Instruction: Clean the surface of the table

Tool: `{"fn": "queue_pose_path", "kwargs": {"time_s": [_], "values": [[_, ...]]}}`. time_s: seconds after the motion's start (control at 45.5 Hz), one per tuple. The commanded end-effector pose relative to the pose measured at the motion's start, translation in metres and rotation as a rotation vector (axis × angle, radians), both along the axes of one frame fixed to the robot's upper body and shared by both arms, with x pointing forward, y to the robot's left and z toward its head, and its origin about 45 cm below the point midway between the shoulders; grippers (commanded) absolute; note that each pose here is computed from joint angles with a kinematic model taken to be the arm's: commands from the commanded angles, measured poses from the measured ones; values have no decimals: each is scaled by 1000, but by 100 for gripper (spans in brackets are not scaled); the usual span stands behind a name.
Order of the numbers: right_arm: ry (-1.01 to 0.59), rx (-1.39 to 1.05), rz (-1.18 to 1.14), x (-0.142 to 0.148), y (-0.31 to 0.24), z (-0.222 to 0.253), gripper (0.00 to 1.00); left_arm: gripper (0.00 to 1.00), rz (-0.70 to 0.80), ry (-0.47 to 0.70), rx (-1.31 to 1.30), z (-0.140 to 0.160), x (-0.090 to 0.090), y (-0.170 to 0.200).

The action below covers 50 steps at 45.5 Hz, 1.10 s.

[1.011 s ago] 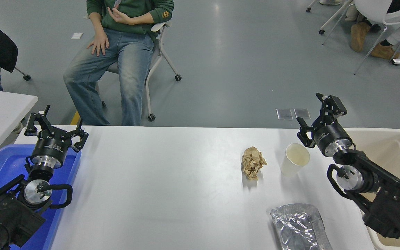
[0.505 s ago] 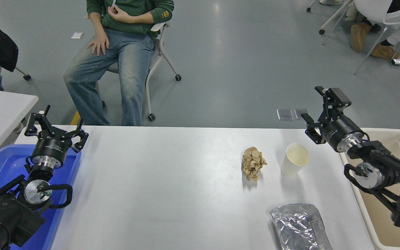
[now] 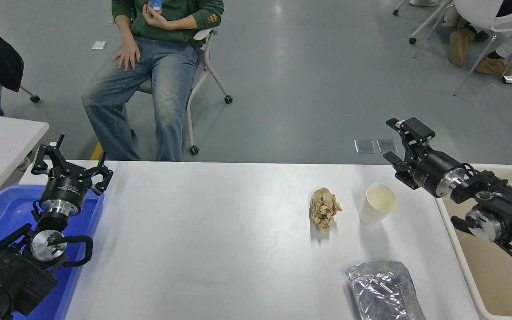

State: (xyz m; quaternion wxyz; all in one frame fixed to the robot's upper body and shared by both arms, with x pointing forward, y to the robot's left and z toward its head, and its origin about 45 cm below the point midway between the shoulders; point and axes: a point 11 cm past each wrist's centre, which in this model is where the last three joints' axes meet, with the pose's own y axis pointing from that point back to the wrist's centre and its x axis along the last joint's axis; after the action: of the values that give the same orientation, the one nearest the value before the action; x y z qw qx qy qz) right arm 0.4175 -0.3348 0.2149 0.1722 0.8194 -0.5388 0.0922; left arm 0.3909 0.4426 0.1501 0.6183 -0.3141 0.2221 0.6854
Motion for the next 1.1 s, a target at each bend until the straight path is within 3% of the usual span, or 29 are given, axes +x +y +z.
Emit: {"fn": "queue_pose_path", "kwargs": {"time_s": [0.0,0.527,1.077], "values": [[-24,-178,96,-4,-5,2,100,100,0,0,0,0,0,0],[-71,-455,208,-12,-22,2,100,100,0,0,0,0,0,0],[-27,-795,301,-29,-47,-41,100,100,0,0,0,0,0,0]]}}
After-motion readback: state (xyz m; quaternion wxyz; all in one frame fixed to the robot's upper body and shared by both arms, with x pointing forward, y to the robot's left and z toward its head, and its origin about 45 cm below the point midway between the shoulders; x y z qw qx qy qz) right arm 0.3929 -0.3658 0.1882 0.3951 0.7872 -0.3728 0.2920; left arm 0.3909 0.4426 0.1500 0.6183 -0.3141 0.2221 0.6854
